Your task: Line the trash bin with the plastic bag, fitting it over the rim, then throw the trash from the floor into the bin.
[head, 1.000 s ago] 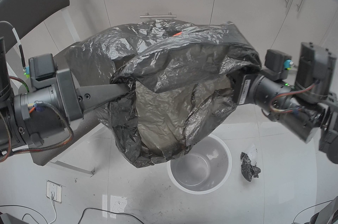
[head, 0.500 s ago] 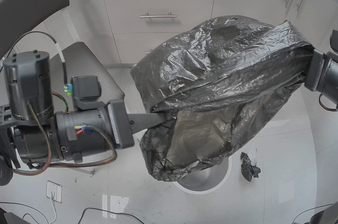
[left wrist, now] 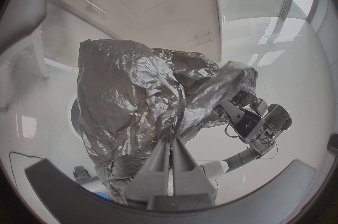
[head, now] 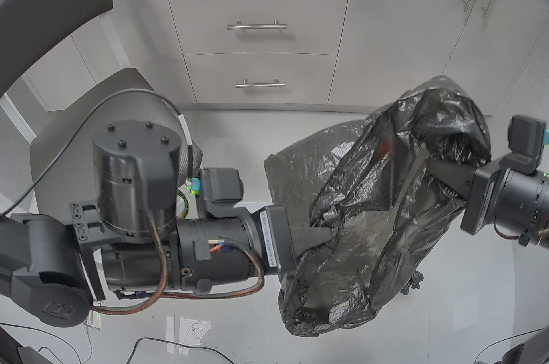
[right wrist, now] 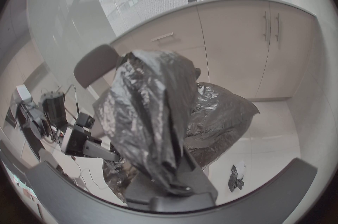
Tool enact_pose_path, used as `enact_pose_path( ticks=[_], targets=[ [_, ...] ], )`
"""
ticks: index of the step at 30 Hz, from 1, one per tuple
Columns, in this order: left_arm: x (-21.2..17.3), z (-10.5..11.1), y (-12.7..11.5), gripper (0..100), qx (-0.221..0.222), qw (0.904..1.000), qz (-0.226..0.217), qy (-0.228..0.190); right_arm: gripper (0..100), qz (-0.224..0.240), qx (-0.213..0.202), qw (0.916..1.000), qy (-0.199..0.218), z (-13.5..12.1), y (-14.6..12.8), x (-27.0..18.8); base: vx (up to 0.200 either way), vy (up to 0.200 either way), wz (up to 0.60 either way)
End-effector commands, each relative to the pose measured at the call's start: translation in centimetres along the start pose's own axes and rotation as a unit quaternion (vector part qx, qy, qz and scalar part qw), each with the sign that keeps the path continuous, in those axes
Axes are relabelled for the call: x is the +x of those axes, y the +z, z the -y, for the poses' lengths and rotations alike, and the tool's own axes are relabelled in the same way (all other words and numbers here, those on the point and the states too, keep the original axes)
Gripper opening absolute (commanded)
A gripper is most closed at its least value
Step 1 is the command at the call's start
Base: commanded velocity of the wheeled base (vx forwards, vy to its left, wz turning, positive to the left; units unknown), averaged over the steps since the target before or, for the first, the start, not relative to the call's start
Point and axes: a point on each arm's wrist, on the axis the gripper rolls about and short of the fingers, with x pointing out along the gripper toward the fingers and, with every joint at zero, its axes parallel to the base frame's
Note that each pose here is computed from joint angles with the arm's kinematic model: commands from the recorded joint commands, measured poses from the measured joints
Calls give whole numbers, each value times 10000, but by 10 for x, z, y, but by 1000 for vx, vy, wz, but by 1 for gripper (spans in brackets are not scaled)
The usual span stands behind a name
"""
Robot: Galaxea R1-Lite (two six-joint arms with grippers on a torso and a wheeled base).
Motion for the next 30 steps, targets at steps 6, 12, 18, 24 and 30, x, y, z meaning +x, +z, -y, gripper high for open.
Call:
enact_pose_path(
  ticks=[6, 12, 18, 24, 30],
  targets=[
    [18, -18, -11, 0, -319, 9987, -365, 158, 0, -503, -242, 9984, -72, -10, -3, 19, 0, 0, 0],
    [19, -18, -12, 0, -626, 9967, -506, 57, 0, -630, -294, 9975, -111, -12, 5, 18, 0, 0, 0],
    [23, -21, -15, 0, -824, 9939, -739, -22, 0, -801, -227, 9964, -163, -11, 8, 16, 0, 0, 0],
    [26, -26, -18, 0, -879, 9928, -811, 59, 0, -1198, -121, 9927, -48, -9, -3, 11, 0, 0, 0],
    [31, -32, -22, 0, -938, 9913, -911, 165, 0, -1379, -155, 9903, -72, -7, -7, 10, 0, 0, 0]
  ],
)
